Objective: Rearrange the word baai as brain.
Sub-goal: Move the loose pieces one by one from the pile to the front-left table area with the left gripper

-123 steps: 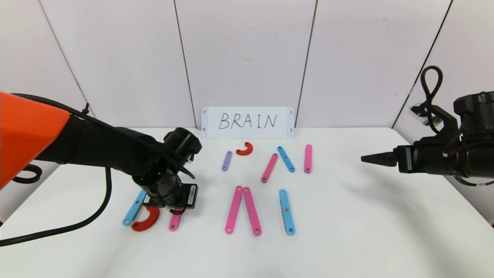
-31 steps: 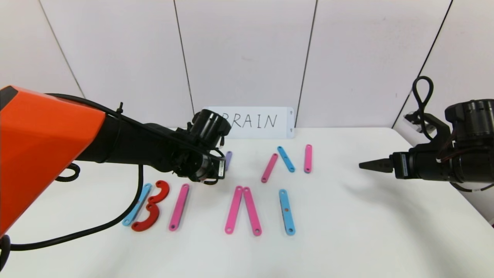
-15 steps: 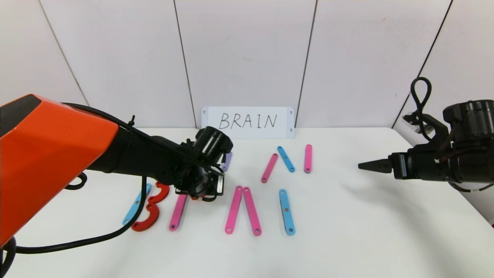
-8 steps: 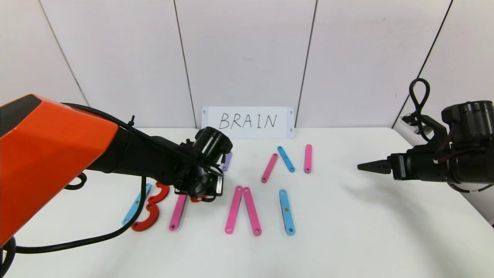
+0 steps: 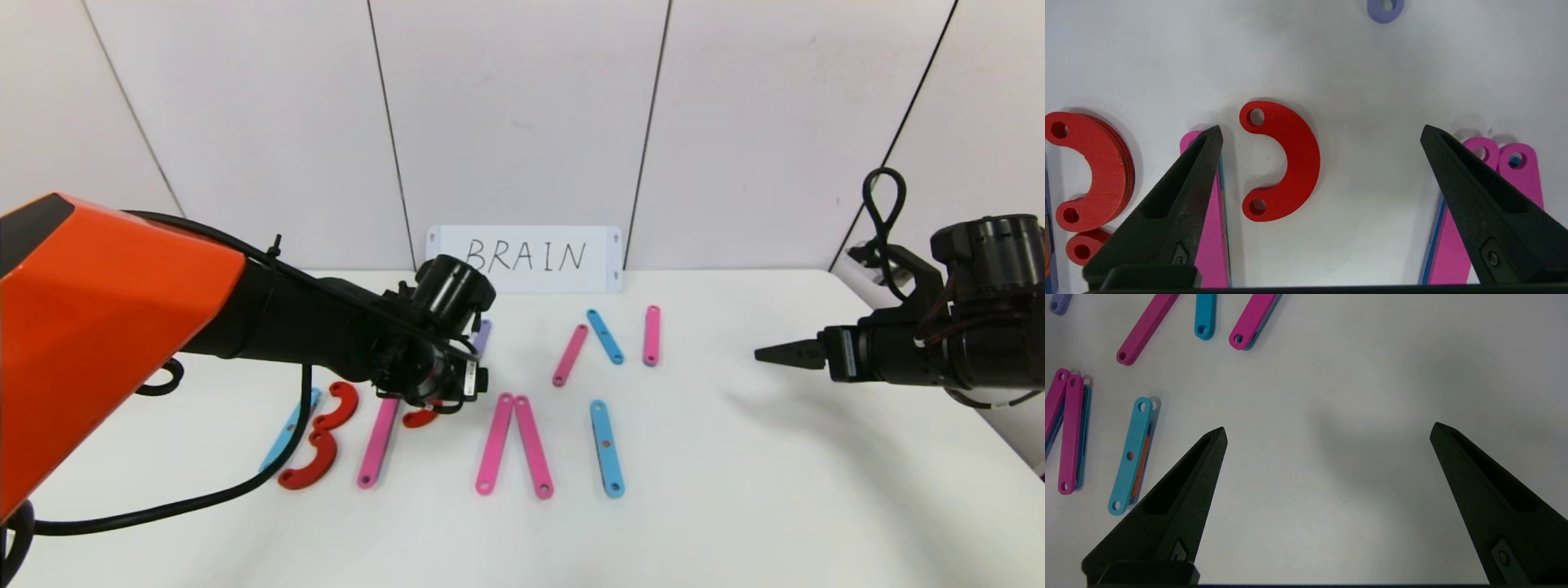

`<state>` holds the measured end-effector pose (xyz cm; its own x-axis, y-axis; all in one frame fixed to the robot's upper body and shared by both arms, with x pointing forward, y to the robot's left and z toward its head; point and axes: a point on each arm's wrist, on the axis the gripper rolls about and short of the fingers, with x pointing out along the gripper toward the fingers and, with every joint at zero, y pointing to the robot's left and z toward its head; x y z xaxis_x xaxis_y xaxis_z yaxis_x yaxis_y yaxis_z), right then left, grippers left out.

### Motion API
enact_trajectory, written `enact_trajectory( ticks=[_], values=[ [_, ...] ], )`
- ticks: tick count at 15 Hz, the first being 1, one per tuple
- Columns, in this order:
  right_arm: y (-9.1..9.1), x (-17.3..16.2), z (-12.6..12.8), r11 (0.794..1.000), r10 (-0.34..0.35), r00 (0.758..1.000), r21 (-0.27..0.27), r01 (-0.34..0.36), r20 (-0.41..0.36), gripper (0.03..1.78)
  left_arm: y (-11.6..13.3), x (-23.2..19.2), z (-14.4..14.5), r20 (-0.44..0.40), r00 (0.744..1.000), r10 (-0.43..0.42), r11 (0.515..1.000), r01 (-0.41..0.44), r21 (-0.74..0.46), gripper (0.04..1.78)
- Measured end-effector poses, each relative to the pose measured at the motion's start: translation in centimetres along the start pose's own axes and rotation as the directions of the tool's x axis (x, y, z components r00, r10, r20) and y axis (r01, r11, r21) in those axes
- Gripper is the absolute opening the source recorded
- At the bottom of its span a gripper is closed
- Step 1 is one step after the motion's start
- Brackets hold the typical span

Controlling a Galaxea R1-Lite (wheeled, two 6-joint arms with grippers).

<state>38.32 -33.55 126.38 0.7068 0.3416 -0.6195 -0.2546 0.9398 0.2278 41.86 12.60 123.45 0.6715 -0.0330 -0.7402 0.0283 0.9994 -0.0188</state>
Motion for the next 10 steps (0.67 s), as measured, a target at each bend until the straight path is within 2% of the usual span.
enact_trajectory(
  ticks=[6,10],
  values=[
    [0.0,0.0,0.0,1.0,0.0,1.0,-0.001,0.0,0.0,1.74,-1.4,1.0,3.2,0.084,0.995,-0.046,0.999,0.045,0.022,1.74],
    [0.0,0.0,0.0,1.0,-0.001,1.0,0.001,0.001,0.001,1.74,-1.7,2.8,4.7,0.1,0.991,-0.091,0.995,0.087,0.042,1.74]
  ],
)
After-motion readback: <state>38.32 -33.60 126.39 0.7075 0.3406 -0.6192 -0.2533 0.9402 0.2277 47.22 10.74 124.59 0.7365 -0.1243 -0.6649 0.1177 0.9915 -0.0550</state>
